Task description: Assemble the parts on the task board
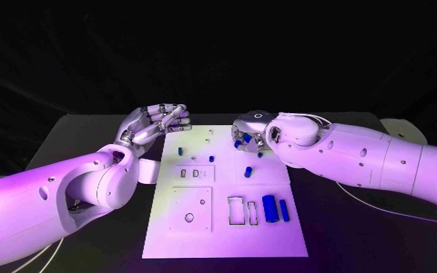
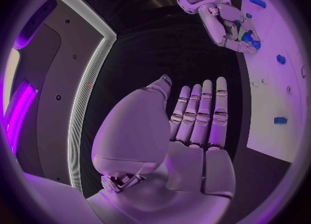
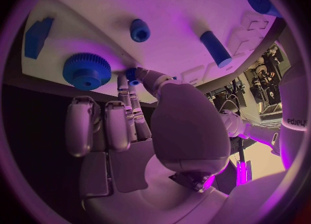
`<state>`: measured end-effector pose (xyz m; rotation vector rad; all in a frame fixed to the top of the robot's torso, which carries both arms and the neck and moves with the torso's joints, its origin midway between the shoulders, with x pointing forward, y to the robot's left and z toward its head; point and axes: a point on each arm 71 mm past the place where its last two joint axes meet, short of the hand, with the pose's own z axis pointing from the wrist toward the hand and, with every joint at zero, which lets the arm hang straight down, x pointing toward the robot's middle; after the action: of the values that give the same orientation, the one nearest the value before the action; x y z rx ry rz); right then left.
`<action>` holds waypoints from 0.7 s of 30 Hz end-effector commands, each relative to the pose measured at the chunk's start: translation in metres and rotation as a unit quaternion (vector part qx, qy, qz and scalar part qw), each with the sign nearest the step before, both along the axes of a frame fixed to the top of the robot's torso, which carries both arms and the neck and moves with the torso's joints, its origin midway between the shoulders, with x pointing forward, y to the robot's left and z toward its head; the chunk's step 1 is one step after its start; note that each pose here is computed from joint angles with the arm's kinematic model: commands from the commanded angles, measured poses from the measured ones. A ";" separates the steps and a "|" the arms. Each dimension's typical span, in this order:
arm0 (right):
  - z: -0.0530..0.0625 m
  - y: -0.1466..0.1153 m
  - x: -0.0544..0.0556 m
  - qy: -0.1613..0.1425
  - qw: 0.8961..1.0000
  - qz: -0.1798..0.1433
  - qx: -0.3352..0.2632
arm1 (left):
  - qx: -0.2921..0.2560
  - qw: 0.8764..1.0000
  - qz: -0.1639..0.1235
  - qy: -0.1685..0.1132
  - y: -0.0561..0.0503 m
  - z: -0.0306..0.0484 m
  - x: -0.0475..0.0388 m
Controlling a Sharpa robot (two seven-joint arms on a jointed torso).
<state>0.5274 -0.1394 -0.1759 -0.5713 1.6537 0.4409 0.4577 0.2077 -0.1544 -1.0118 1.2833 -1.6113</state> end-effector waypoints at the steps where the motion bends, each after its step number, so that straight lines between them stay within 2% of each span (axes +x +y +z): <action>1: 0.001 0.001 0.000 -0.017 1.000 0.002 0.003 | -0.005 1.000 -0.011 -0.003 -0.002 0.0017 -0.0003; 11: 0.015 0.001 -0.005 -0.086 0.994 0.001 0.074 | -0.004 1.000 -0.009 0.000 -0.002 0.0011 0.0004; 16: 0.021 0.003 -0.006 -0.101 0.990 -0.008 0.103 | -0.005 1.000 -0.008 0.001 -0.002 0.0005 0.0014; 21: 0.022 0.010 0.000 -0.108 0.987 -0.012 0.115 | -0.005 1.000 -0.008 0.002 -0.001 0.0003 0.0020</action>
<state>0.5253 -0.1296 -0.1576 -0.4575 1.4250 0.5192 0.4598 0.2086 -0.1556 -1.0174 1.2867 -1.6043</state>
